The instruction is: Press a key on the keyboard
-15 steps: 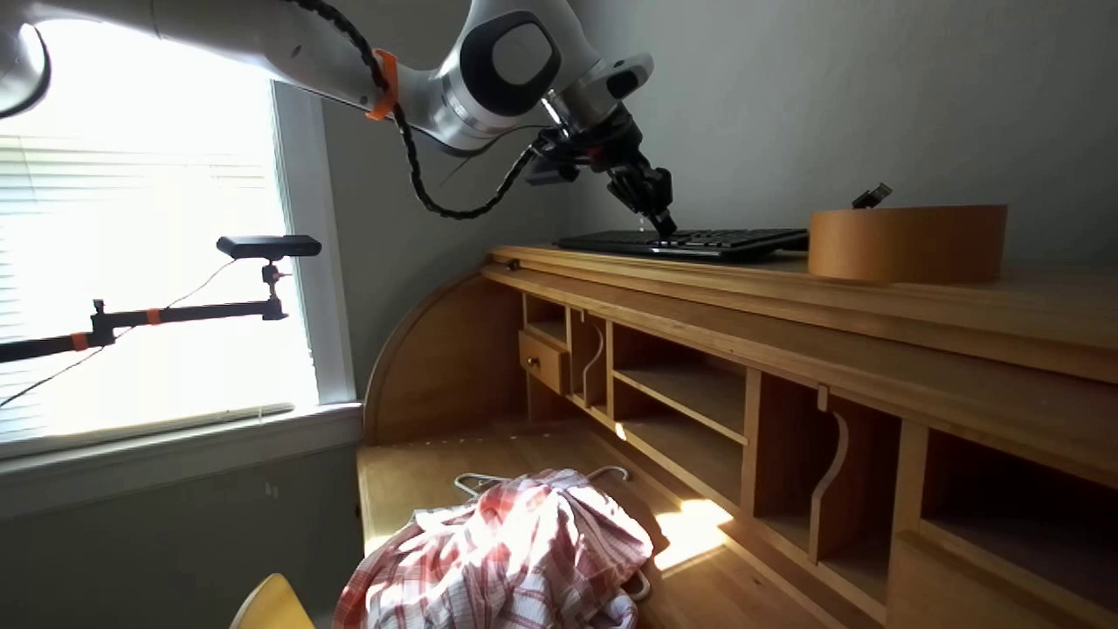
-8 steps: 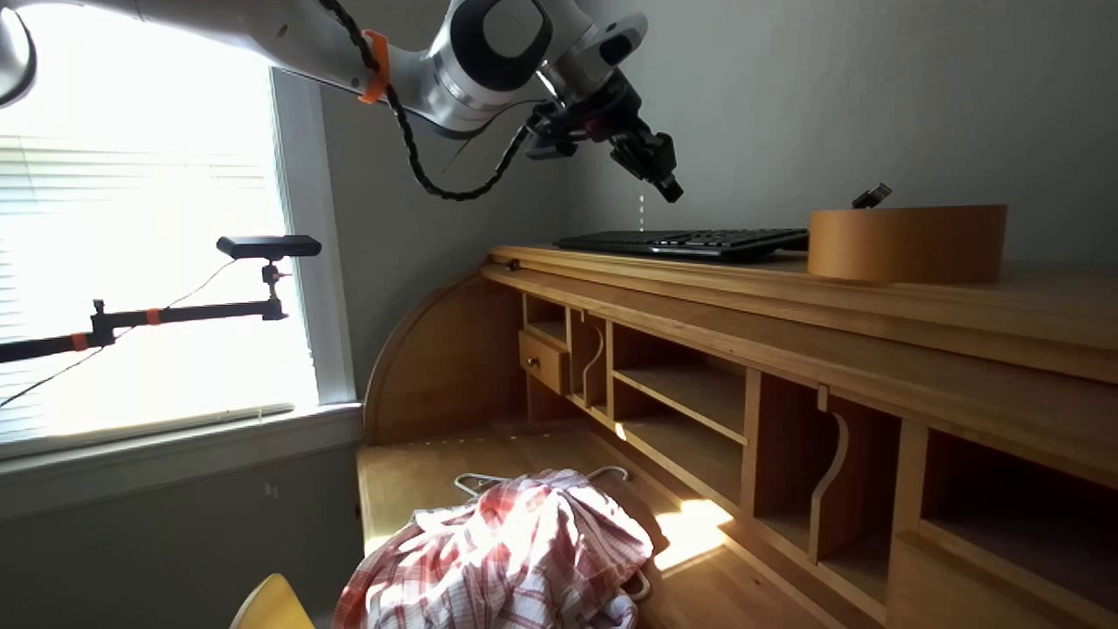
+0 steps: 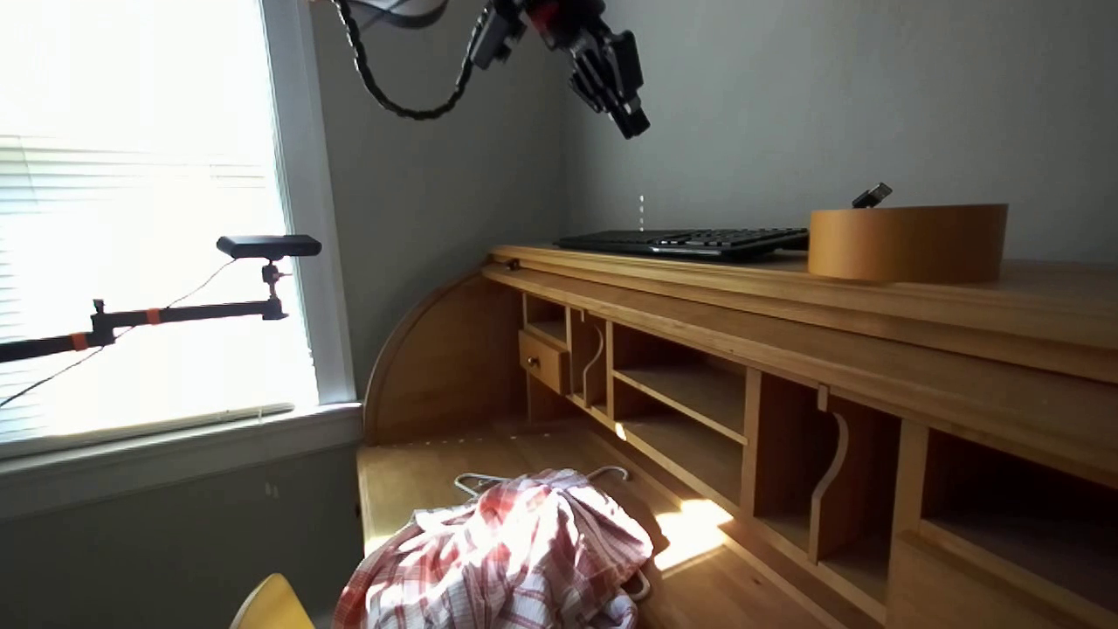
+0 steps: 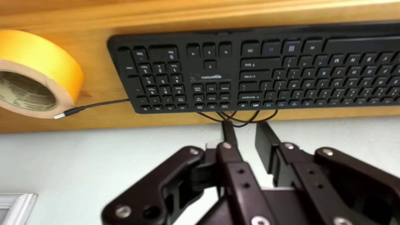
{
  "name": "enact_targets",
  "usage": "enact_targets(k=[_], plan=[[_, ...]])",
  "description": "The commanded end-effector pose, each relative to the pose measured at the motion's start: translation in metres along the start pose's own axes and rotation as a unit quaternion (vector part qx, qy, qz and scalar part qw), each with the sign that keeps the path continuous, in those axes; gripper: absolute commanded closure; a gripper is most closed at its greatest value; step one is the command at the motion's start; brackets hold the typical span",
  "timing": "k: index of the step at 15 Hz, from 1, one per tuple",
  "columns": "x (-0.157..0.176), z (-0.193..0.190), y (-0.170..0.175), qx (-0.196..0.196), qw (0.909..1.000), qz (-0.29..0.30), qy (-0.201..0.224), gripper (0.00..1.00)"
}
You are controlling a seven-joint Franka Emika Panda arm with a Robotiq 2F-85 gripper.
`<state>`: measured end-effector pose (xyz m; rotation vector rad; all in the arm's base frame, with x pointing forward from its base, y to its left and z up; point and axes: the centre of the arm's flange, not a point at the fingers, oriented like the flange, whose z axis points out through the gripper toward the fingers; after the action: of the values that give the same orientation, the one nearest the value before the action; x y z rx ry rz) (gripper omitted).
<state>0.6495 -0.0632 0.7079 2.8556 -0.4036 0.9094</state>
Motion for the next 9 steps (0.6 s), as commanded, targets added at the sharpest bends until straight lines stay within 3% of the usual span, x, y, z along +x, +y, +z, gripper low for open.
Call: enact_targets(k=[1,6,9], plan=[[0.014,-0.059,0.016,-0.004,0.9959,-0.053,-0.073,0.43],[0.013,-0.111,0.033,0.010,0.9865,-0.100,-0.129,0.06],[0.013,-0.121,0.043,0.017,0.9798,-0.122,-0.158,0.00]])
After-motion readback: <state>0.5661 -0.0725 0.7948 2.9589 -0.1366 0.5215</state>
